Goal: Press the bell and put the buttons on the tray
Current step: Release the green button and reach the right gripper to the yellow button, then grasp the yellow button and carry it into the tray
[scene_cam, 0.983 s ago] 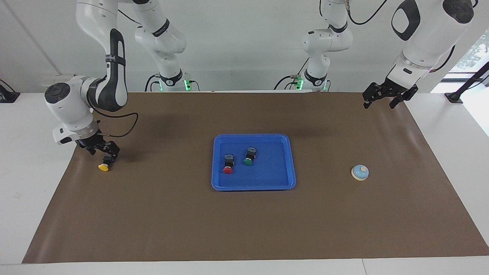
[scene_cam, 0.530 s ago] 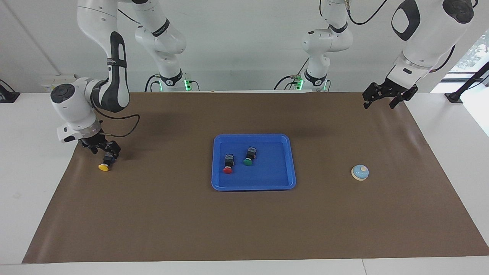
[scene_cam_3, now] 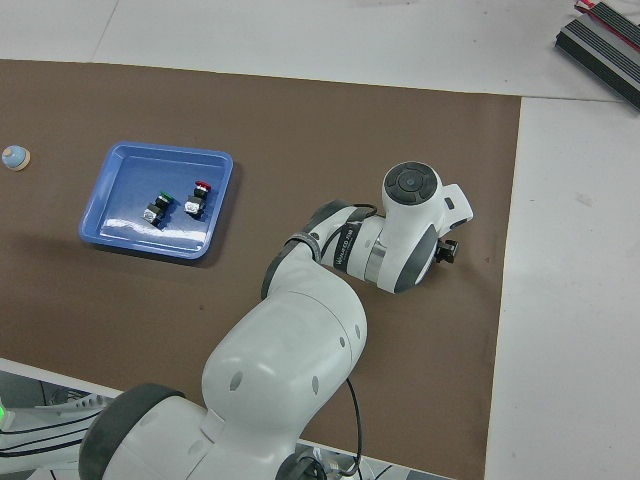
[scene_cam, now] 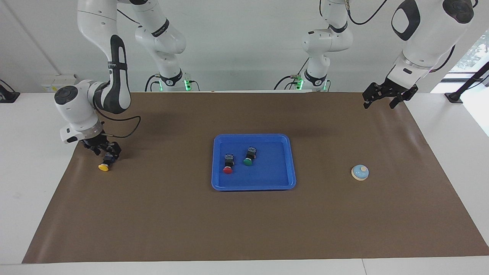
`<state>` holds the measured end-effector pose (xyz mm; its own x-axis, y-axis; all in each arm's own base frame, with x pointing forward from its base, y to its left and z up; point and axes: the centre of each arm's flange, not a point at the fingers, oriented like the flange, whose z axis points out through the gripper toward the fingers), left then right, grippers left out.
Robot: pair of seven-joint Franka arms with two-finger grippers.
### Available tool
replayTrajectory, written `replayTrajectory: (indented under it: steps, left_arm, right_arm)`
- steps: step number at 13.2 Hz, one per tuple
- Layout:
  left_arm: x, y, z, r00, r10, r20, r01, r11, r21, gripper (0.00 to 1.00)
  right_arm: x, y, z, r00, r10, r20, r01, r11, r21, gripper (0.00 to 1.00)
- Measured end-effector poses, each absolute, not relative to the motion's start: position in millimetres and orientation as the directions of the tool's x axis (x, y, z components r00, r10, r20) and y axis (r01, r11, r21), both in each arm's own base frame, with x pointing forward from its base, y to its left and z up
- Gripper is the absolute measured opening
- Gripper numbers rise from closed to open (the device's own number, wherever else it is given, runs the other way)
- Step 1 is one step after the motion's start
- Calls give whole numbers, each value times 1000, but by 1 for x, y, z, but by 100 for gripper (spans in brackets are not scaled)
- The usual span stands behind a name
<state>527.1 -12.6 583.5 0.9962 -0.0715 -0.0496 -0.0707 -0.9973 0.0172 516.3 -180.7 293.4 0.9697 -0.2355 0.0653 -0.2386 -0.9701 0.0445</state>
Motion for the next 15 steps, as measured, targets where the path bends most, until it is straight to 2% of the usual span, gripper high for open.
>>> replayTrajectory:
  steps: [2, 3, 6, 9, 15]
  left_arm:
    - [527, -13, 584, 996, -71, -50, -71, -997, 17, 100]
    - [527, -13, 584, 996, -71, -50, -71, -997, 17, 100]
    - [527, -13, 584, 996, -71, -50, -71, -997, 17, 100]
    - [527, -13, 584, 996, -71, -50, -71, -997, 17, 100]
    - [527, -13, 584, 996, -71, -50, -71, -997, 17, 100]
  right_arm:
    - [515, -180, 292, 976, -211, 60, -213, -976, 45, 50]
    - [515, -179, 292, 978, -200, 60, -203, -978, 46, 41]
    - [519, -174, 294, 982, -178, 62, -181, -982, 46, 41]
    - [539, -148, 315, 991, -127, 28, -128, -991, 44, 41]
    - [589, -13, 395, 993, -120, -16, -119, -992, 49, 41]
